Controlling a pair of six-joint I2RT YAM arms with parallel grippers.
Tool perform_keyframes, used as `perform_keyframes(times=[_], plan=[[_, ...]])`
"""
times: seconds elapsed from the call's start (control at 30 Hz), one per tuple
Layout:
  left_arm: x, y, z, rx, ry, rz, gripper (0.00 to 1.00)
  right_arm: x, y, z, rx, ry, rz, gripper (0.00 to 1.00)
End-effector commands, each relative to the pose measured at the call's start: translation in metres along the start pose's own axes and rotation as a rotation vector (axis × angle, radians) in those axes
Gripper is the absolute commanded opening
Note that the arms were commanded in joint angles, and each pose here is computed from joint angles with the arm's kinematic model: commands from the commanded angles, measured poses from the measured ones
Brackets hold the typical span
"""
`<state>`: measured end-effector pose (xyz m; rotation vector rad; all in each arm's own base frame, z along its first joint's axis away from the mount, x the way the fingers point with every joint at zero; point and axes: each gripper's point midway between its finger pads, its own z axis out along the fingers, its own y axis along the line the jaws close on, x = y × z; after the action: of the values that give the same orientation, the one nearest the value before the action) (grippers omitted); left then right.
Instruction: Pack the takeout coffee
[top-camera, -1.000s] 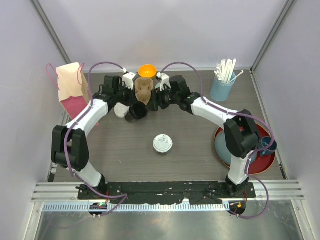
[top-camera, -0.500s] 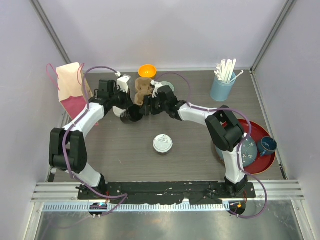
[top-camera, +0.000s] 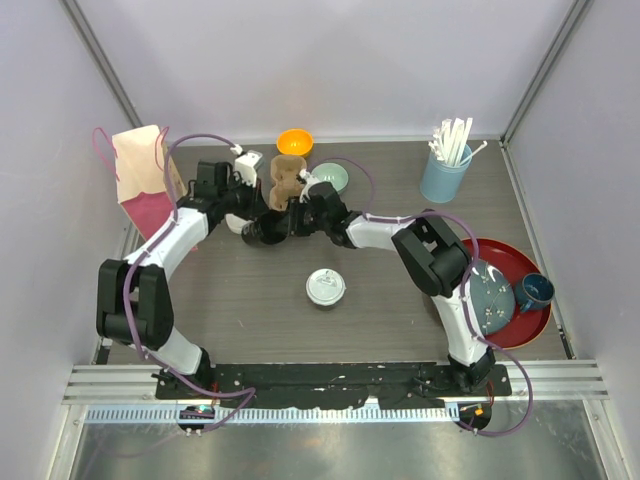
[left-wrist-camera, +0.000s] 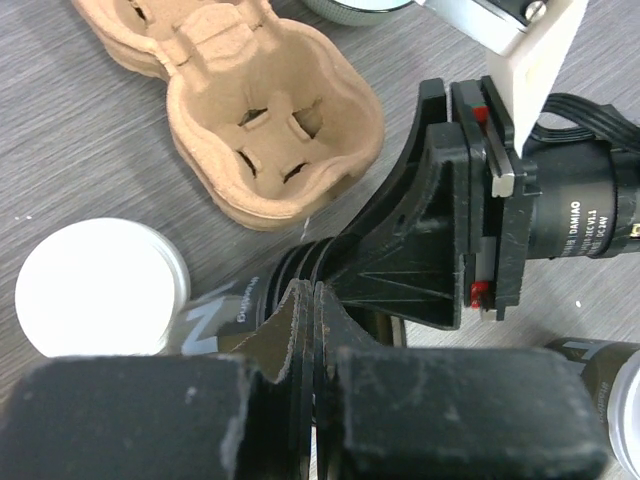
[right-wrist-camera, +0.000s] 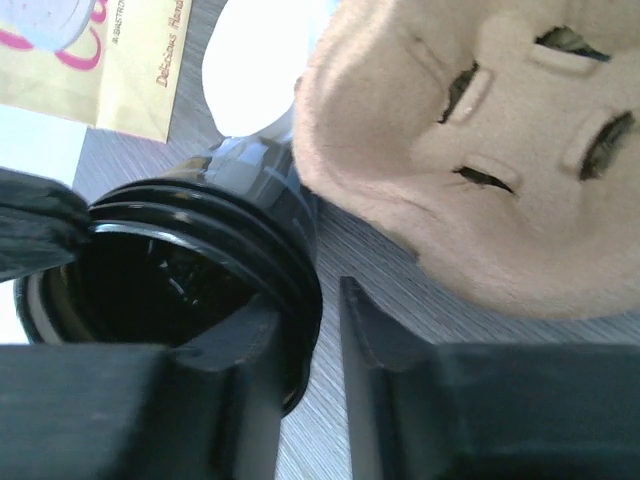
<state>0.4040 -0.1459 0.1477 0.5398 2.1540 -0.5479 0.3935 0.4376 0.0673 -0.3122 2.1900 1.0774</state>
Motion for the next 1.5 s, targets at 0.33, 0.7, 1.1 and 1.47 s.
perform_keyframes(times=[0.33,0.7,1.1,1.47], plan=[[-0.033,-0.022,-0.034,0.046,-0.085,0.041,0.0,-0.038,0.023,-0.045,0.076,-0.016,-0.163,0.01],[-0.032,-0.052,-0.045,0.171,-0.06,-0.05,0.0,-0.03,0.002,-0.109,0.286,0.163,-0.331,0.01],[-0.012,-0.071,-0.023,0.239,0.024,-0.117,0.0,-0.025,-0.038,-0.151,0.551,0.28,-0.397,0.01],[-0.01,-0.091,-0.011,0.244,0.051,-0.116,0.36,-0.033,-0.041,-0.152,0.607,0.313,-0.41,0.01]])
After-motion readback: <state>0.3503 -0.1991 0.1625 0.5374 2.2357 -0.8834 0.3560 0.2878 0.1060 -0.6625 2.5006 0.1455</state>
